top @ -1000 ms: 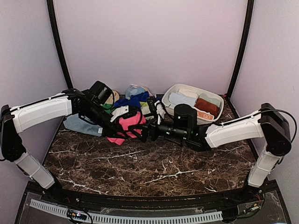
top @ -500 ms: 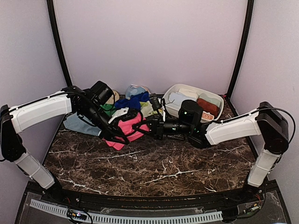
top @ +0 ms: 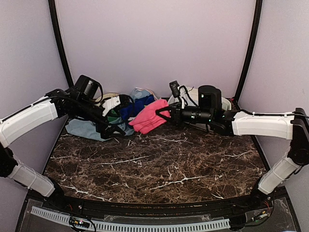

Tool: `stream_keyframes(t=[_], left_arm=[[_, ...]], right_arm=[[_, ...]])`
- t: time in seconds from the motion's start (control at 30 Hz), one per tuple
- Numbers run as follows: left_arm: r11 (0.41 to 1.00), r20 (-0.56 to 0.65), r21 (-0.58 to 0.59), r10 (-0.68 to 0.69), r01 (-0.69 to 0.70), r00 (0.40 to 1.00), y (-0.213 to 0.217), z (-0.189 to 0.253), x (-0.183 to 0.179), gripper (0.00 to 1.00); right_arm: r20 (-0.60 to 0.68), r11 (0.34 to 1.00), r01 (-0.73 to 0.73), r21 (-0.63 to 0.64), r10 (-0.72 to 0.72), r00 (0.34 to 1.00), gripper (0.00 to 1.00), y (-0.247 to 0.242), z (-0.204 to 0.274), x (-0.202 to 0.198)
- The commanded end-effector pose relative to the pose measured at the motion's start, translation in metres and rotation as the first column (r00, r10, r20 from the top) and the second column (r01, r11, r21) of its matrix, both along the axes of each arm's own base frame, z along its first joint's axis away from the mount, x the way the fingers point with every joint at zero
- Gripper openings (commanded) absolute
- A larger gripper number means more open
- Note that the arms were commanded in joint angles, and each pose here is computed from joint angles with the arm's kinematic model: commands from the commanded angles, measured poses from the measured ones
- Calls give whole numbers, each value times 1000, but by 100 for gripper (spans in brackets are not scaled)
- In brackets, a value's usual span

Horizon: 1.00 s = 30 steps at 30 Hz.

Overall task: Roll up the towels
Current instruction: Pass from the left arm to the right, then place the towel in the bin.

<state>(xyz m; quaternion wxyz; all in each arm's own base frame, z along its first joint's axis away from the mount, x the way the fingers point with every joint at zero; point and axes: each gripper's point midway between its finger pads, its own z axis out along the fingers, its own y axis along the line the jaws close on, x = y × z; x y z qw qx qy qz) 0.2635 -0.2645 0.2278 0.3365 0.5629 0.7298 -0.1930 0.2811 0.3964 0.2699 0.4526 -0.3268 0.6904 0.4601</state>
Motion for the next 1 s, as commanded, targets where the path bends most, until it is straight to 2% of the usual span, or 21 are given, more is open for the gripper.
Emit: stream_keyframes(t=[0.0,0.13,0.23,0.37,0.47,0.6,0.8,0.97], left_arm=[[979,100,-70,196,-189,976,42,41,48,99],[972,22,-58,229,-228,973,59,29,57,99],[966,-1,-38,254,-254,967,65,15,59,99],[957,-41,-29,286,-288,957,73,1,63,99],[952,-69,-20,302,-304,951,79,-7,66,99],[945,-85,-9,324,-326,942,88,-13,71,99],[931,-106,5,364,-366,925,103,-20,82,99],[921,-126,-3,386,-389,914,112,-21,86,99]], right_arm=[[145,908,411,-77,-398,906,0,-83,43,73],[169,769,639,-10,-629,759,0,-152,69,112],[167,687,726,15,-718,676,0,-181,75,133],[144,608,794,-2,-785,602,0,-199,58,161],[111,583,812,15,-808,578,0,-199,50,184],[44,572,820,-15,-819,572,0,-189,11,213],[-71,607,794,-41,-794,603,0,-162,-36,243],[-130,610,790,-59,-790,600,0,-150,-66,258]])
